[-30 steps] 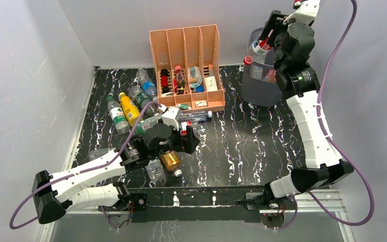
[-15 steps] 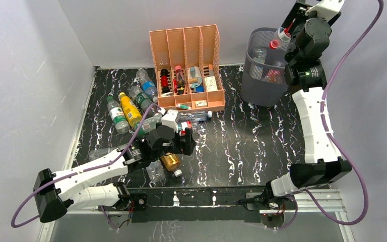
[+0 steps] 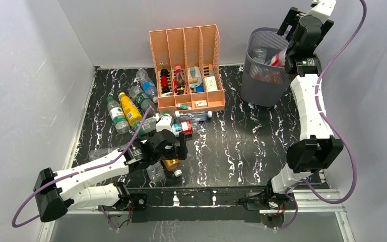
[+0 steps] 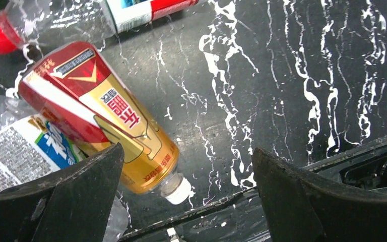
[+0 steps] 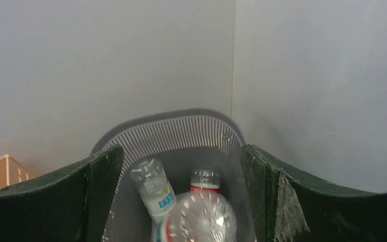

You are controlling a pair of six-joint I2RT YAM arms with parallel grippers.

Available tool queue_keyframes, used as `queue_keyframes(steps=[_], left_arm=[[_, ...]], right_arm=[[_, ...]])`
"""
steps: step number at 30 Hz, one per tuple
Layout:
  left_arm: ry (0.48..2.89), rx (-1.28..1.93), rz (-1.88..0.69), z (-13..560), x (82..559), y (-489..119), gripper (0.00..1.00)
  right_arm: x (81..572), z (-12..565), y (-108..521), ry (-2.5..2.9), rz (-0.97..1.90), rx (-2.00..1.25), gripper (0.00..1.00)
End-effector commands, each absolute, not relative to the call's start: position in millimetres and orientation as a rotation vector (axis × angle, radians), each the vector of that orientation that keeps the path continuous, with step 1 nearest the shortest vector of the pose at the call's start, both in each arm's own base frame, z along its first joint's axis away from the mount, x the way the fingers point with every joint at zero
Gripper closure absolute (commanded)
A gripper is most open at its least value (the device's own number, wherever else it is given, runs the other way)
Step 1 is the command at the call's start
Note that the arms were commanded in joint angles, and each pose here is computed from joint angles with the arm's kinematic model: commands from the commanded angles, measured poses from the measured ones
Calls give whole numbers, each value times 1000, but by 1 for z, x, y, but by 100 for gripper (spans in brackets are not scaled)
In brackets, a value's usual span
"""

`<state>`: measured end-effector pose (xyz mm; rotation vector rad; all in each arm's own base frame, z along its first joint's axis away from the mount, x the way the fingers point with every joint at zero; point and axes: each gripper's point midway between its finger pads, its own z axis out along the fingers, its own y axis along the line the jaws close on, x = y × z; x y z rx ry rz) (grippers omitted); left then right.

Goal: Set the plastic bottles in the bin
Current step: Place the plastic bottle in the trash bin.

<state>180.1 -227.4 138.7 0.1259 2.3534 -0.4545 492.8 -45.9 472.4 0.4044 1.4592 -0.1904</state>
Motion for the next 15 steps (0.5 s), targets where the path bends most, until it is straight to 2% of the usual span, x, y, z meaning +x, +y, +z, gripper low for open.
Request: queue_keyframes(steps=[1, 6, 15], left_arm=[[2413, 63, -379, 124, 172, -211, 2], [2436, 36, -384, 115, 171, -214, 2], [2477, 16, -353, 100, 172, -219, 2]], right_arm=[[485, 503, -42, 1405, -117, 401, 2], [472, 519, -28, 1392, -24, 366, 2], [438, 528, 33, 1438, 320, 204, 2]])
